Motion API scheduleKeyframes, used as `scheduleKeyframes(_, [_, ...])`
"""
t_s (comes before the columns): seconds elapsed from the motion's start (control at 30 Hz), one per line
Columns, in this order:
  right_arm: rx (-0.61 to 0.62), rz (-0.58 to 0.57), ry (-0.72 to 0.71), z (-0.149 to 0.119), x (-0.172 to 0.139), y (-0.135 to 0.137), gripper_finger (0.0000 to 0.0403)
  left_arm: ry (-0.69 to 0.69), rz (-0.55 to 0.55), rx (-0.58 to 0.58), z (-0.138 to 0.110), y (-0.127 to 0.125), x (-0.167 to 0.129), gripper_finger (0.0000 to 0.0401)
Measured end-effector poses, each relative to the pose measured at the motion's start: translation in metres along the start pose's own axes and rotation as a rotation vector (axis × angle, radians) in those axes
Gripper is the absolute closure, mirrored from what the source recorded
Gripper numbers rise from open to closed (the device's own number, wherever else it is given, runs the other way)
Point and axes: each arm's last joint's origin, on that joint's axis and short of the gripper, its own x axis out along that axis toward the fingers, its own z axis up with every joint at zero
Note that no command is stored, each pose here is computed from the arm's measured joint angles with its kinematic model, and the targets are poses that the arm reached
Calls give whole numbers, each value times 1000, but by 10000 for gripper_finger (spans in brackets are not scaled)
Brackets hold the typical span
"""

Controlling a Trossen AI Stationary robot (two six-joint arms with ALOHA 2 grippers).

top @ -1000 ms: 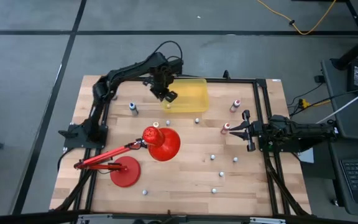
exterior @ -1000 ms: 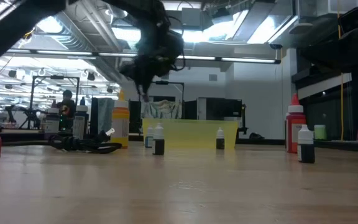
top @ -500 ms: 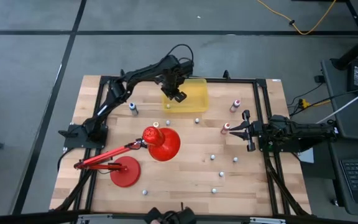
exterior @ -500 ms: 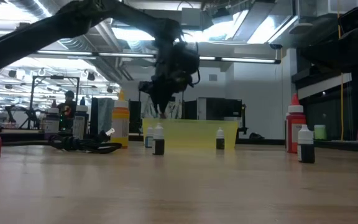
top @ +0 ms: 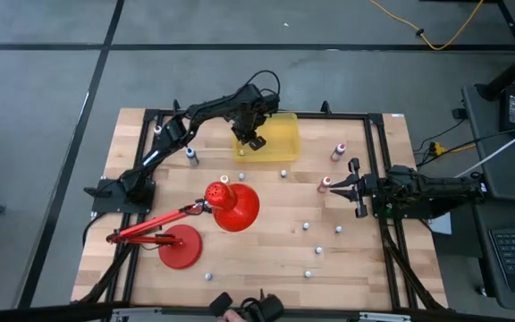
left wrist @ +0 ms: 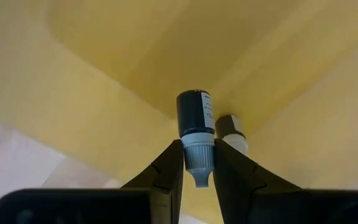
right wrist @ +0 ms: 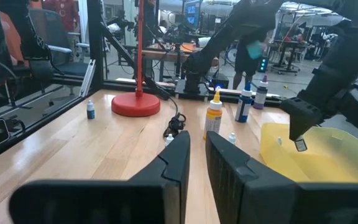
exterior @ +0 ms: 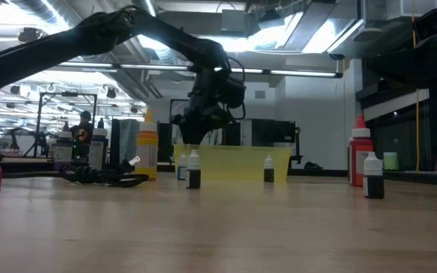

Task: Pick & Place food coloring
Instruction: Put the purple food coloring bottle into the yellow bin

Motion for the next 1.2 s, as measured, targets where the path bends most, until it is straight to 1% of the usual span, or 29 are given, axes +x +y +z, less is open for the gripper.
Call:
scheduleKeyframes(0.3, [0,0,1,0,0,0,347,2,-4,9,0,1,1,333])
scheduleKeyframes(0.47, [0,0,0,0,0,0,347,9,-35,11,0,-2,1,333])
scheduleKeyframes(0.6, [0,0,1,0,0,0,347,10,-38,-3,0,-3,1,333])
scheduleKeyframes(0.73, [0,0,0,0,0,0,347,18,-68,-31,-1,-5,1,333])
scheduleKeyframes(0.97, [0,0,0,0,0,0,347,19,-63,-80,-1,-4,1,333])
scheduleKeyframes(1.2, [0,0,0,0,0,0,347,17,-55,-74,0,-1,1,334])
